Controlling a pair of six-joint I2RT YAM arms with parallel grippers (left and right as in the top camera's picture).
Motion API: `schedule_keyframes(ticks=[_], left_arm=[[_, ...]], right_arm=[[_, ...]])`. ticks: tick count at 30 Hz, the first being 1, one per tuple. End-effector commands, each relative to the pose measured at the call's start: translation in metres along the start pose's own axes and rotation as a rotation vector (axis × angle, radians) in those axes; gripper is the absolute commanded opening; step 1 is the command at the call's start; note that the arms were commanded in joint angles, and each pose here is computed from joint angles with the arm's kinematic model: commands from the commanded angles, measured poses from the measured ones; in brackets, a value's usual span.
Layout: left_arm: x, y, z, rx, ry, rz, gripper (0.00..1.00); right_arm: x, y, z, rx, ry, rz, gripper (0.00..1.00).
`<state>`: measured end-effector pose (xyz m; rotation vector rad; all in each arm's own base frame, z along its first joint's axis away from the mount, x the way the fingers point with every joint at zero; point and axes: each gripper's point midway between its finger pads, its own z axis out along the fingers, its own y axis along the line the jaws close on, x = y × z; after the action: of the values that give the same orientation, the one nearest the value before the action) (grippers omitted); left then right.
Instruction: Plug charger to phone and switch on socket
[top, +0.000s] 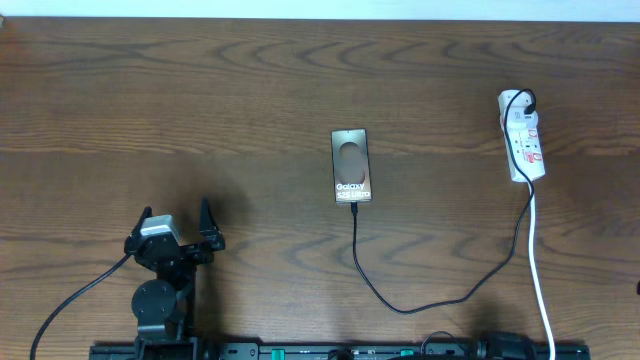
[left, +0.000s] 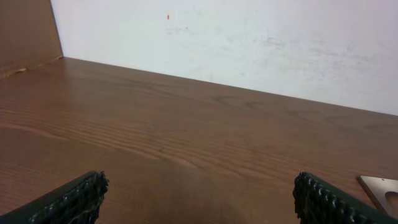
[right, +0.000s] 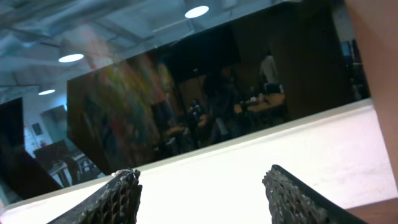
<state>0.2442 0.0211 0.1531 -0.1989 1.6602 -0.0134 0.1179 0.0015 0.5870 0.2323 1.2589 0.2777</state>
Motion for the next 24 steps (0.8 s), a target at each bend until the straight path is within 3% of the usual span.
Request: schedule_keyframes(ticks=[1,7,15,19,21,24], left_arm=[[0.016,0.005,0.0,-0.019,0.051,0.028,0.97],[0.016,0.005,0.0,-0.019,0.051,0.028,0.97],[0.016,0.005,0.0,-0.019,0.051,0.028,0.97],[0.016,0.005,0.0,-0.019,0.051,0.028,0.97],[0.016,0.005,0.0,-0.019,0.051,0.028,0.97],[0.016,0.005,0.0,-0.019,0.051,0.028,0.97]], right_arm=[[0.007,0.003,0.0,-0.022,0.031,-0.058,0.65],[0.014,0.003,-0.032,-0.009,0.042,-0.098,0.69],[0.008,0.013,-0.148,-0.184,-0.074,-0.204,0.73],[-0.014,0.01,-0.211,-0.256,-0.278,-0.412,0.86],[-0.023,0.009,-0.234,-0.25,-0.36,-0.456,0.99],[-0.037,0.011,-0.26,-0.241,-0.456,-0.515,0.99]])
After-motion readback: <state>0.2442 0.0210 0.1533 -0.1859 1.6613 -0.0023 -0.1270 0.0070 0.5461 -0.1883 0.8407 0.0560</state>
